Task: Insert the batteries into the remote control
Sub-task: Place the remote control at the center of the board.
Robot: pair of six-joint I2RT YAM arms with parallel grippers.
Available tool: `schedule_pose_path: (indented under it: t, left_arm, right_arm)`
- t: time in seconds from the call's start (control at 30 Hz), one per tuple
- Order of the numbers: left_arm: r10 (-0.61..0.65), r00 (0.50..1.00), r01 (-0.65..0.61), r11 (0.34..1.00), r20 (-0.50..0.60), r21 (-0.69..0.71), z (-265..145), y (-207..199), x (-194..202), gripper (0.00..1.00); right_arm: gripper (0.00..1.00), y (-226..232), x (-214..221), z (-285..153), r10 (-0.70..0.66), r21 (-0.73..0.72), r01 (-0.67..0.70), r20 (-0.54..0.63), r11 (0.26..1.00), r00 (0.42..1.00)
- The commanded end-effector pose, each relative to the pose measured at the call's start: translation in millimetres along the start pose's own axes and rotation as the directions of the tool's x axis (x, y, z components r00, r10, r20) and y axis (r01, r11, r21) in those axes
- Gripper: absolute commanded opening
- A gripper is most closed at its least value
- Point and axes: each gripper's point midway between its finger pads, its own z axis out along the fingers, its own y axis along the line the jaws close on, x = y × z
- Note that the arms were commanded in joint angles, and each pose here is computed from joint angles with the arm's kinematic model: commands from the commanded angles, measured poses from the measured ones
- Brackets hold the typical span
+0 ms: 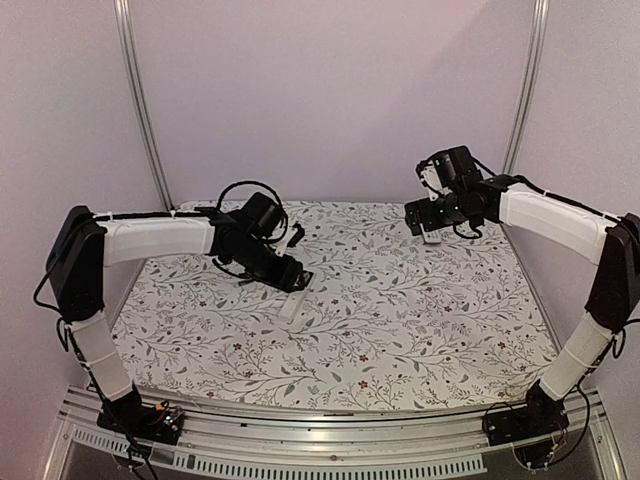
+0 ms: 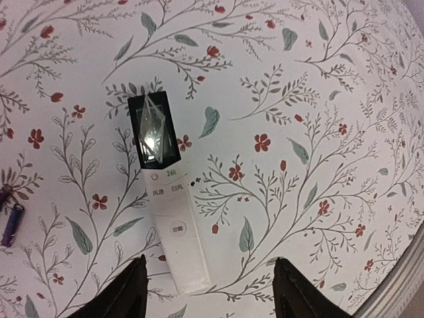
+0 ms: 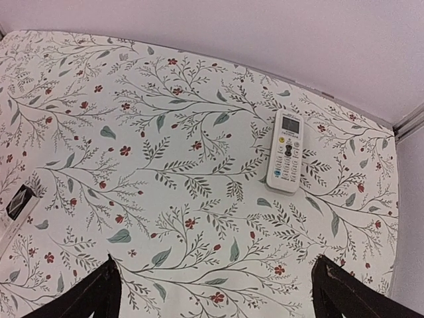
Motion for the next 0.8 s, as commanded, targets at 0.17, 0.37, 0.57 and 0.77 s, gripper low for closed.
schedule_pose_path:
  t: [0.17, 0.37, 0.57, 0.77]
  left_arm:
    - [0.023, 0.918, 0.013, 0.996, 0.396, -0.089, -93.6, 9.9, -55.7, 0.68]
    - [0.031, 0.916, 0.025, 0.991, 0.399, -0.135, -97.7, 20.4, -45.8, 0.71]
    - [0.043, 0.923, -0.004, 0.995, 0.383, -0.103, -89.2, 14.0, -45.6, 0.71]
    - [0.067, 0.911, -0.041, 0.997, 0.407, -0.071, -89.6, 5.1, -54.1, 0.71]
  right_arm:
    - [0.99, -87.8, -37.2, 79.7, 0.045, 0.144, -0.050, 0.042, 0.988, 0.998]
    - [0.99, -120.6, -21.5, 147.1, 0.205, 0.136, -0.199, -0.035, 0.970, 0.978]
    - [0.99, -112.2, 14.3, 207.7, 0.203, 0.068, -0.193, -0.189, 0.979, 0.961]
    - [0.99, -111.4, 62.6, 240.2, 0.176, 0.102, -0.152, -0.295, 0.983, 0.939]
